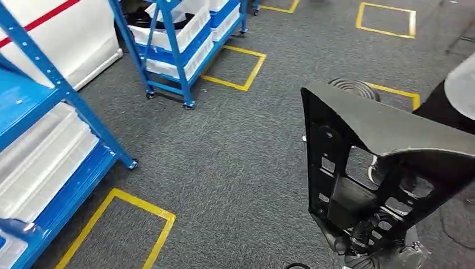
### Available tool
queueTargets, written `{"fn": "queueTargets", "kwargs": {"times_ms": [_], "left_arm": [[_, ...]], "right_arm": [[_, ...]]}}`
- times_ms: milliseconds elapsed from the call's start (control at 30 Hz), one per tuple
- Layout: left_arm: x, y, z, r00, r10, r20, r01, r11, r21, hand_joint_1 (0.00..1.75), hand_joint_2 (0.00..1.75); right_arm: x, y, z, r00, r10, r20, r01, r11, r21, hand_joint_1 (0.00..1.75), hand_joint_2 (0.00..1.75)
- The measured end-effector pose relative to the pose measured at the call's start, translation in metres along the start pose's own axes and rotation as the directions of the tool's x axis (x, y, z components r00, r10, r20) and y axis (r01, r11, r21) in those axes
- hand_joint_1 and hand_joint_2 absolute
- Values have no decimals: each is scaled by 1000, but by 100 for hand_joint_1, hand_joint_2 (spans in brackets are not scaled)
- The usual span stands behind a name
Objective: Take the parts from the cabinet and place them on the table.
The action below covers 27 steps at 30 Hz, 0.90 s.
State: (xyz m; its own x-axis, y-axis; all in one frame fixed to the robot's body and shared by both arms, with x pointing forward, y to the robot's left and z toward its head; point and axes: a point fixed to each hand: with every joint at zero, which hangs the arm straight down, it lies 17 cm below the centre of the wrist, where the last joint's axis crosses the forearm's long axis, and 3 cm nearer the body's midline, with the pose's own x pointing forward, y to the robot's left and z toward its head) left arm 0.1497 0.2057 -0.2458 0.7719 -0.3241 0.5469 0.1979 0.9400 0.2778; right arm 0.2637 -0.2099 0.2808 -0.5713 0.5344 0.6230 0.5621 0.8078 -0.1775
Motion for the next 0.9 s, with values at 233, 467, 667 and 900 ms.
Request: {"fn": "queueTargets", "kwargs": {"times_ms": [233, 467, 667, 900], "left_arm": [[3, 0, -1, 1000, 0, 5, 0, 1000, -3, 0, 175], [5, -1, -1, 1000, 8, 15, -8, 1000, -2, 0, 175], [8, -2, -1, 1000, 14, 22, -14, 1000, -11, 0, 175], [6, -5, 0, 1000, 17, 24, -17, 1000, -20, 0, 175]], "right_arm": [[-1, -1, 2, 1000, 5, -6, -5, 1000, 1, 175, 175], [-2, -2, -3, 1000, 8, 5, -8, 1000, -7, 175, 175], [-2, -3, -6, 1000, 11, 11, -10, 1000, -14, 175, 175], [-2, -3, -8, 1000, 12, 16, -12, 1000, -18, 175, 175]]}}
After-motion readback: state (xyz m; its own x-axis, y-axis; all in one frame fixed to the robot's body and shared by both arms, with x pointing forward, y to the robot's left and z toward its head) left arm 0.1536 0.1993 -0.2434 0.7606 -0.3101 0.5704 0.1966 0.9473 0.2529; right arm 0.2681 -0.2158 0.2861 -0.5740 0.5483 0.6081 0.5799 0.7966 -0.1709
